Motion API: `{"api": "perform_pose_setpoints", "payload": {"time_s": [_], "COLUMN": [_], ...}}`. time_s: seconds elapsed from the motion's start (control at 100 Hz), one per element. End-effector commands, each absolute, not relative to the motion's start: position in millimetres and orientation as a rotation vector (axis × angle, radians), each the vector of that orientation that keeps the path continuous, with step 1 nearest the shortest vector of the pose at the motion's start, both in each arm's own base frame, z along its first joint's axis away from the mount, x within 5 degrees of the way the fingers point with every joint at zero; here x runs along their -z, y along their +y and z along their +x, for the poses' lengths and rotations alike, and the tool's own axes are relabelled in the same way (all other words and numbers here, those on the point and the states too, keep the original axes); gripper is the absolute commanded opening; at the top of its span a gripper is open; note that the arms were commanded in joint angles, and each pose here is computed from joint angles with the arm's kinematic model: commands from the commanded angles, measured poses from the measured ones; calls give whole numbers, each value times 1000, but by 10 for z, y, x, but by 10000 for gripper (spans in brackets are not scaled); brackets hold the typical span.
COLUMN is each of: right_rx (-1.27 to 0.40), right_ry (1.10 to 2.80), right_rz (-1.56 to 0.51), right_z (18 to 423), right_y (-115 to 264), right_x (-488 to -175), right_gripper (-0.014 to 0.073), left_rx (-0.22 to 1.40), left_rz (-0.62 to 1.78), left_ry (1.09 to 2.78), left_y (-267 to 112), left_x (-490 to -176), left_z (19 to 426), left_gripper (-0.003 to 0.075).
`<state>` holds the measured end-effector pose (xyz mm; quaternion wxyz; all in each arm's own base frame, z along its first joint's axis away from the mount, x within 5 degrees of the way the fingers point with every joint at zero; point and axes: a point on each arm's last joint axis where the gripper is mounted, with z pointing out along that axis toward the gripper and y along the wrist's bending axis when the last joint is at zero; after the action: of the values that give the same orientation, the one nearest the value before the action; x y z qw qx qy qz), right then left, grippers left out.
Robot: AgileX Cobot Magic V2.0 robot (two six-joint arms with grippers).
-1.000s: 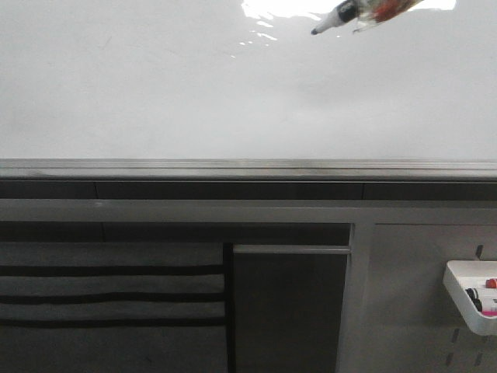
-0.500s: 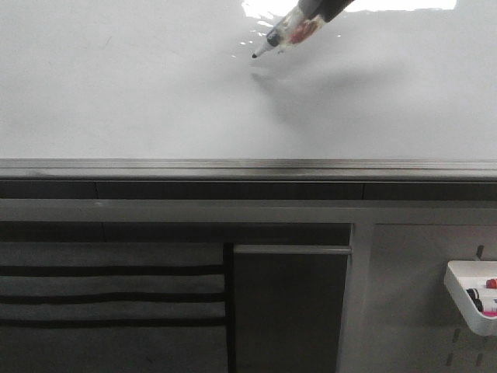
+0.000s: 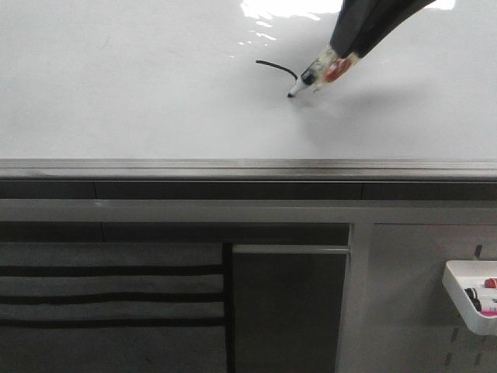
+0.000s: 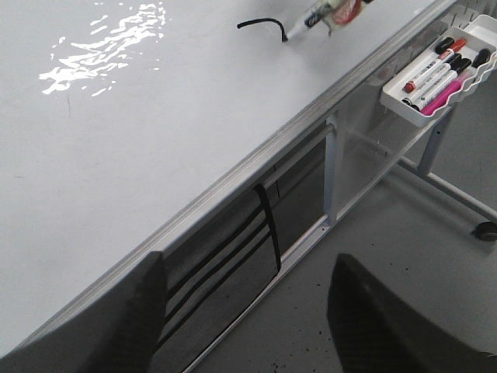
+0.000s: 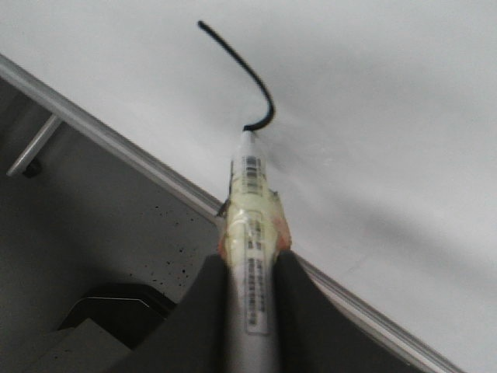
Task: Write number 3 on whiteboard
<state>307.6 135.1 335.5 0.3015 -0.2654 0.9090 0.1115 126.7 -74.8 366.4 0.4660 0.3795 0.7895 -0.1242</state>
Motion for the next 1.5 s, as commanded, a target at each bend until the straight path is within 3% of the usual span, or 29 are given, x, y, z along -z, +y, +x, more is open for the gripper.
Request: {"api": "perform_pose_setpoints", "payload": {"time_s": [0.0, 0.28, 0.44, 0.62, 0.77, 1.06, 1.27, 1.49], "right_rx": [-301, -257, -317, -350, -405, -412, -356, -241], "right_ry": [2260, 2394, 2454, 2334, 2295, 2145, 1990, 1840], "right_rz": [-663, -650, -680, -700, -685, -921, -1130, -1355], "right_z": [3134, 3074, 2998, 3107, 3110, 2315, 1790, 1632], "right_y": [1430, 1186, 1287, 1588, 1655, 1473, 1345, 1265], "right_x": [-3515, -3516, -3339, -3260, -3435, -3942, -3855, -3763], "right_gripper": [-15, -15, -15, -15, -15, -15, -15, -15], "left_rx": [323, 326, 328, 330, 334, 343, 346, 346], "left_rz": [855, 859, 862, 865, 870, 873, 875, 885], "left_ry": [1869, 1890, 1901, 1917, 1937, 1961, 1971, 1992], "left_y": [-750, -768, -778, -792, -808, -831, -839, -859], "left_x": [-3804, -3772, -3755, -3729, -3697, -3657, -3642, -3599], "left_z": [1281, 1332, 1359, 1399, 1442, 1499, 1515, 1573], "left_gripper": [421, 421, 421, 421, 421, 421, 421, 421]}}
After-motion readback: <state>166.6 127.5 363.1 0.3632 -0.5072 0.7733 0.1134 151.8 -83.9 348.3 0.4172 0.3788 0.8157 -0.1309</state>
